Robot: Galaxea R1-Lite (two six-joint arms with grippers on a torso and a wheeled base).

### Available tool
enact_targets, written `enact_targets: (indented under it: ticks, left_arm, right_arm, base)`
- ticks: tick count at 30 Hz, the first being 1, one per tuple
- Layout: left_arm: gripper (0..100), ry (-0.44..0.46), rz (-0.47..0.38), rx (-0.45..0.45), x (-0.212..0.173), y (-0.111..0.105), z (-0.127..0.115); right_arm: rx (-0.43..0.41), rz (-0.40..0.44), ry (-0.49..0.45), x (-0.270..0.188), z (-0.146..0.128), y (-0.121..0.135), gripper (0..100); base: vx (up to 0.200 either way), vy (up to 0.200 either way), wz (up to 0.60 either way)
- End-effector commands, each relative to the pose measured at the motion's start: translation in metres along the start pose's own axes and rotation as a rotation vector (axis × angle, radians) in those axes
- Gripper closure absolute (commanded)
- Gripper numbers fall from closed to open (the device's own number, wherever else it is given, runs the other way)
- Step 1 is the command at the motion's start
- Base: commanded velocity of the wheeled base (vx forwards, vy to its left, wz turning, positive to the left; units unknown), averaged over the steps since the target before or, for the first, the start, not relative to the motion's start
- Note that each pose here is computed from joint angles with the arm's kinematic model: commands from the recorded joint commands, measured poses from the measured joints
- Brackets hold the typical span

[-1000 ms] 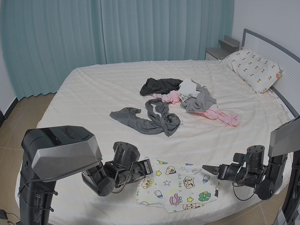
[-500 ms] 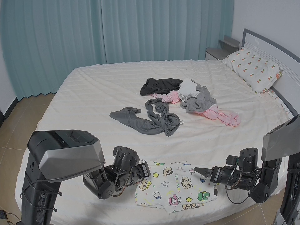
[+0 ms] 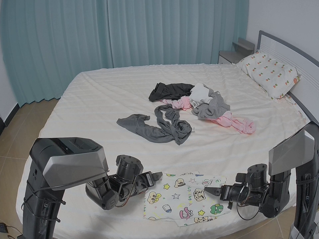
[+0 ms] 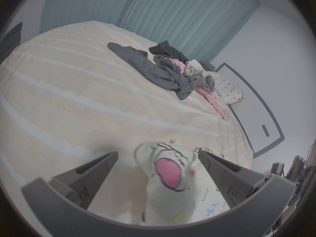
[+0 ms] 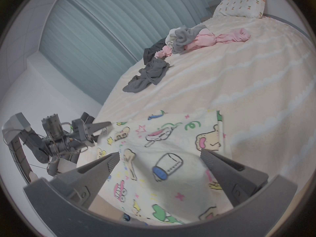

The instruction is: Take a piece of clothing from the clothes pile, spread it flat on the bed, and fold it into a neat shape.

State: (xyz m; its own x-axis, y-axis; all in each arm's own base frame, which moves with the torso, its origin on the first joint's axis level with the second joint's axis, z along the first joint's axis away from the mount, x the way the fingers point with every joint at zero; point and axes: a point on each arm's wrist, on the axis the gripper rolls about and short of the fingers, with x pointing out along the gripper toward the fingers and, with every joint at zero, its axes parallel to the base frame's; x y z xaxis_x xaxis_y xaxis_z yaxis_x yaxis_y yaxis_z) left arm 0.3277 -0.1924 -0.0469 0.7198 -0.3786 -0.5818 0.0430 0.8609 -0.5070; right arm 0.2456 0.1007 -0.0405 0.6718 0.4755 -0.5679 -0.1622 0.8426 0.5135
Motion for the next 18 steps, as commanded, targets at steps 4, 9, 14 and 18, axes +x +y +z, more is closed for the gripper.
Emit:
enact_targets:
  ticks: [4, 9, 14, 18]
  left_arm:
    - [0, -0.083, 0.011, -0.047, -0.031, 0.010, 0.037]
    - [0, -0.163, -0.002, -0.063, -0.068, 0.010, 0.063]
    - [0, -0.304, -0.063, -0.072, -0.124, 0.003, 0.090]
    - [0, -0.388, -0.103, -0.020, -0.178, -0.004, 0.094]
  right_arm:
    - [-0.002, -0.066, -0.120, -0.013, 0.019, -0.002, 0]
    - [-0.020, -0.015, -0.284, -0.056, 0.047, 0.019, 0]
    - [-0.044, 0.009, -0.433, -0.105, 0.062, 0.031, 0]
    - [-0.095, 0.014, -0.521, -0.142, 0.060, 0.037, 0]
  base:
    - [0.000, 0.000, 0.00]
    - [0.000, 0.000, 0.00]
    - [0.000, 0.000, 0.00]
    - [0.000, 0.000, 0.00]
